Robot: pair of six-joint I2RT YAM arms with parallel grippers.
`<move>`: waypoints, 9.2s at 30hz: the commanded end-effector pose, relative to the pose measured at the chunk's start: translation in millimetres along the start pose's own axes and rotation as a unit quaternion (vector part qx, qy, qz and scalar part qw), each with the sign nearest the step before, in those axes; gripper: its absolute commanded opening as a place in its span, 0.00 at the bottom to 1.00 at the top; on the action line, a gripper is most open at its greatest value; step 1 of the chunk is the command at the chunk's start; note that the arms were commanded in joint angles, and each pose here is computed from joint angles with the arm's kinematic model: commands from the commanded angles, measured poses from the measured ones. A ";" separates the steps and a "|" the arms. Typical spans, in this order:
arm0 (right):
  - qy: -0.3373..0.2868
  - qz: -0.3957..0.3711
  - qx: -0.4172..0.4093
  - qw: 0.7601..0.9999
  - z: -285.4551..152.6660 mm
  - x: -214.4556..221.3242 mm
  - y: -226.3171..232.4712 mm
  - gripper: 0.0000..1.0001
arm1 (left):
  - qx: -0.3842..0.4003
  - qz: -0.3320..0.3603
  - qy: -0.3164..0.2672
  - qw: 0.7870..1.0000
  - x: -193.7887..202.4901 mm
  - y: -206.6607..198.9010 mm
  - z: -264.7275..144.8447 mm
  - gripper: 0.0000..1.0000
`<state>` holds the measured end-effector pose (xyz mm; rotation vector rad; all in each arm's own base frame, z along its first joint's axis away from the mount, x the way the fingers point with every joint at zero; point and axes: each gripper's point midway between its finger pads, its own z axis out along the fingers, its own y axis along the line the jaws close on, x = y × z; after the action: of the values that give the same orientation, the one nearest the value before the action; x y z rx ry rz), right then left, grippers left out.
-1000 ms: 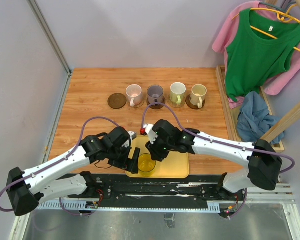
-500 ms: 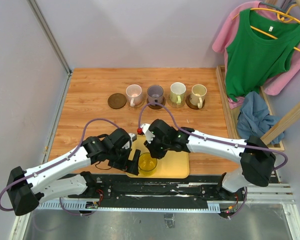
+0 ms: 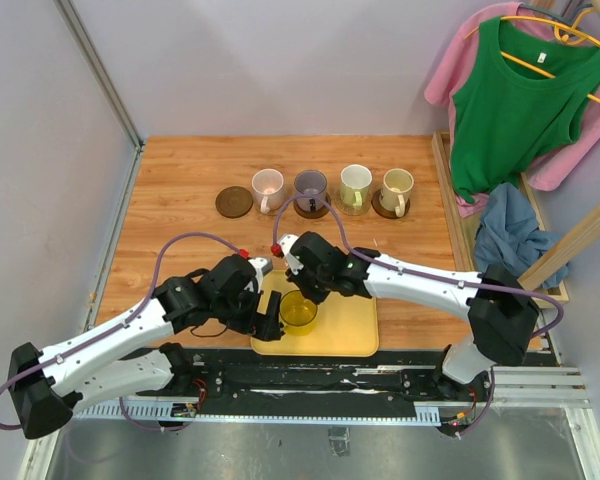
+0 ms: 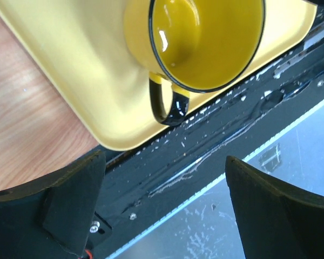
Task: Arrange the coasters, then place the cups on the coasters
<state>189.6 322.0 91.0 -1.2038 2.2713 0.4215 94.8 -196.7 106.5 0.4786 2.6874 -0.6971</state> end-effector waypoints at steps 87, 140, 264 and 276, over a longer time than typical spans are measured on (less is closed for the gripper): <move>-0.209 0.175 0.177 0.946 -125.5 -8.3 -124.1 0.75 | -0.092 0.135 -0.102 0.981 -59.6 13.1 90.1 0.55; -0.206 0.188 0.235 0.931 -120.9 14.7 -142.4 0.74 | -0.245 0.008 -0.412 0.878 -171.9 59.6 -51.2 0.01; -0.209 0.235 0.220 0.923 -110.2 -1.0 -180.7 0.73 | -0.283 -0.102 -0.303 0.904 -290.9 270.8 51.3 0.02; -0.211 0.236 0.212 0.925 -109.4 -1.8 -178.1 0.73 | -0.303 -0.113 -0.300 0.897 -278.7 273.4 42.4 0.53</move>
<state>294.9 167.7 157.1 -0.3441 2.1419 0.2659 458.4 -65.7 51.0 -0.1640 2.2490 -0.0203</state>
